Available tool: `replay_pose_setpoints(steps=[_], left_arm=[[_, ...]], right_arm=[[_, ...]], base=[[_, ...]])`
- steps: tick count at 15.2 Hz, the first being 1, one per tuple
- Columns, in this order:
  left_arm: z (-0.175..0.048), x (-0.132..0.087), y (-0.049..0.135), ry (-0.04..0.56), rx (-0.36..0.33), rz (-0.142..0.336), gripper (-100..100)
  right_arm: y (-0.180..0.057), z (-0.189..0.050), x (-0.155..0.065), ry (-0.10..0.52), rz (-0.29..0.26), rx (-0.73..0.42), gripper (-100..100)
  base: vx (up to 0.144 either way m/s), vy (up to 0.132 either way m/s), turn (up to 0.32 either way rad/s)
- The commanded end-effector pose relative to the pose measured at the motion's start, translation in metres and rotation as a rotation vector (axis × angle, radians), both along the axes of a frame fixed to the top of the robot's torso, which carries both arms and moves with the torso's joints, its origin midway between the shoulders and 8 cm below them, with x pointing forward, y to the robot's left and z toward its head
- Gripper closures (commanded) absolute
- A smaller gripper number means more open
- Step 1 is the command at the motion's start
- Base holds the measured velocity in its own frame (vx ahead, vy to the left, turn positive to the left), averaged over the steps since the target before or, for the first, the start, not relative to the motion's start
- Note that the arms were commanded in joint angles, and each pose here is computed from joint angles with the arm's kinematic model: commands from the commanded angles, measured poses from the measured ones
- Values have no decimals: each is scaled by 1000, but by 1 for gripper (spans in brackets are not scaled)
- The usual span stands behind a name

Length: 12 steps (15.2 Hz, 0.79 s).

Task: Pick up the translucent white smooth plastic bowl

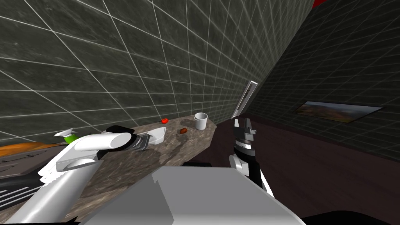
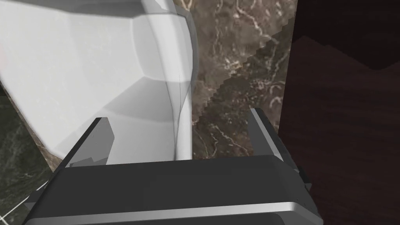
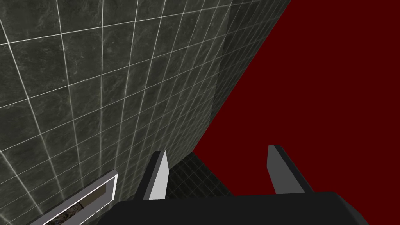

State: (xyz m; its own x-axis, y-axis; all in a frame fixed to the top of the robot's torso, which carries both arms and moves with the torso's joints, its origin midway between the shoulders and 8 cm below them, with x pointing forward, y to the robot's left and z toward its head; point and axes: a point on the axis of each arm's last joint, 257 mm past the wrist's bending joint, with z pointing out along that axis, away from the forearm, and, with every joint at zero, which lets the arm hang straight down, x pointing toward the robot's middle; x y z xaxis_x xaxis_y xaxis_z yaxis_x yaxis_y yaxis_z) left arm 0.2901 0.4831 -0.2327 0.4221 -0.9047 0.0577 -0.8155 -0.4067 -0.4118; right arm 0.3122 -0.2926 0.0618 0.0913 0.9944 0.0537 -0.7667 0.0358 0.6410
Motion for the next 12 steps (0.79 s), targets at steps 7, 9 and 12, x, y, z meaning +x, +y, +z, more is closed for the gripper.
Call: replay_pose_setpoints(steps=[7,9,12], left_arm=[[-17,6,6,3,-6,10,-100],[-18,7,6,1,-5,10,100],[-18,7,6,1,-5,9,100]], right_arm=[[0,0,0,0,0,0,0],[0,0,0,0,0,0,0],[0,0,0,0,0,0,0]], base=[[-6,-3,-23],[0,0,0],[0,0,0]])
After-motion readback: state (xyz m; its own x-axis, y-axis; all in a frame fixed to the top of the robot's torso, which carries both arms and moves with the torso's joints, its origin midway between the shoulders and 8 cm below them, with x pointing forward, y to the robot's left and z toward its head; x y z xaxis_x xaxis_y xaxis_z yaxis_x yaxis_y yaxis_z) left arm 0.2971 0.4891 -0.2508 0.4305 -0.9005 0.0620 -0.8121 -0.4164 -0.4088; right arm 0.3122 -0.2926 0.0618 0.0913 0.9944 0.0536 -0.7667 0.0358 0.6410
